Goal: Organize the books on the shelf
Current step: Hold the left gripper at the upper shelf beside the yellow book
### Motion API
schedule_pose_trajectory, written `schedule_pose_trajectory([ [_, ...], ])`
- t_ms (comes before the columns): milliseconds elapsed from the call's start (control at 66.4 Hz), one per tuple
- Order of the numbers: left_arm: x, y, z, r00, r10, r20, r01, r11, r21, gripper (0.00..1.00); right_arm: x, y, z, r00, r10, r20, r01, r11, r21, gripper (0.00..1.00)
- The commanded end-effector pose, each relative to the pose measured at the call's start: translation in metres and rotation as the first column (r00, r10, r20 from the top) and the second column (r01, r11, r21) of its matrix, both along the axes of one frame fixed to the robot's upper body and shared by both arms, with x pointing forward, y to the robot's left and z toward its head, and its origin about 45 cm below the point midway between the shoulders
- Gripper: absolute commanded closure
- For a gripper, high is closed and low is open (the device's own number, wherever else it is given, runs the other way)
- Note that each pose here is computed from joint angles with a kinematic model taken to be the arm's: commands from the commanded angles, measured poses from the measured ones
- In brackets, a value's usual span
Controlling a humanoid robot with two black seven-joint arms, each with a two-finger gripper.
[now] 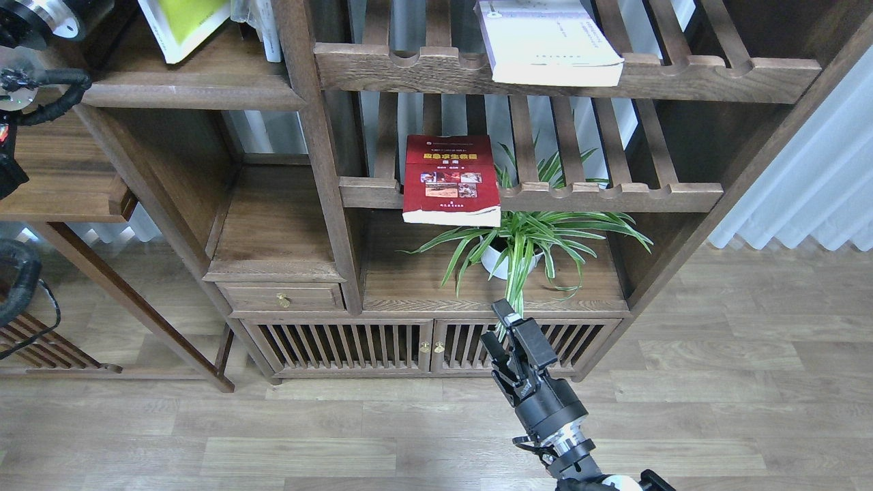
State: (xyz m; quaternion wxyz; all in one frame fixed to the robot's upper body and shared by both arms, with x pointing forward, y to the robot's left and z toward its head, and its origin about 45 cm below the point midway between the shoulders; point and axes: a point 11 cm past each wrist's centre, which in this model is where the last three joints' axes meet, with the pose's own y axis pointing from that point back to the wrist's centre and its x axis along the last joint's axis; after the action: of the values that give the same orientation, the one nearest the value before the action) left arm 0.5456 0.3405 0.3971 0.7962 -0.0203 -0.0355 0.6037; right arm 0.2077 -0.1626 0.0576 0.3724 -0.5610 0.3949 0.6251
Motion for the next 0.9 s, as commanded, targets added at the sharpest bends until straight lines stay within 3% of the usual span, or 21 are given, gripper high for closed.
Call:
schedule_pose_trajectory([
  [0, 0.0, -0.001, 0.001, 1.0, -0.002, 0.002, 0.002, 1.0, 0.0, 0.98, -0.003, 0.0, -0.001, 1.0, -0.002, -0.005, 0.002, 1.0, 0.002, 0.01],
  [708, -0.001, 0.002, -0.004, 1.0, 0.003, -0.003, -0.003, 1.0, -0.018, 0.97, -0.012, -0.003, -0.006, 0.999, -0.018, -0.035, 0.019, 1.0, 0.012, 0.01],
  [889, -0.001, 0.005, -0.004, 1.0, 0.009, -0.006, -0.009, 1.0, -0.016, 0.92, -0.015, -0.003, -0.007, 0.999, -0.021, -0.041, 0.021, 1.0, 0.013, 0.01],
])
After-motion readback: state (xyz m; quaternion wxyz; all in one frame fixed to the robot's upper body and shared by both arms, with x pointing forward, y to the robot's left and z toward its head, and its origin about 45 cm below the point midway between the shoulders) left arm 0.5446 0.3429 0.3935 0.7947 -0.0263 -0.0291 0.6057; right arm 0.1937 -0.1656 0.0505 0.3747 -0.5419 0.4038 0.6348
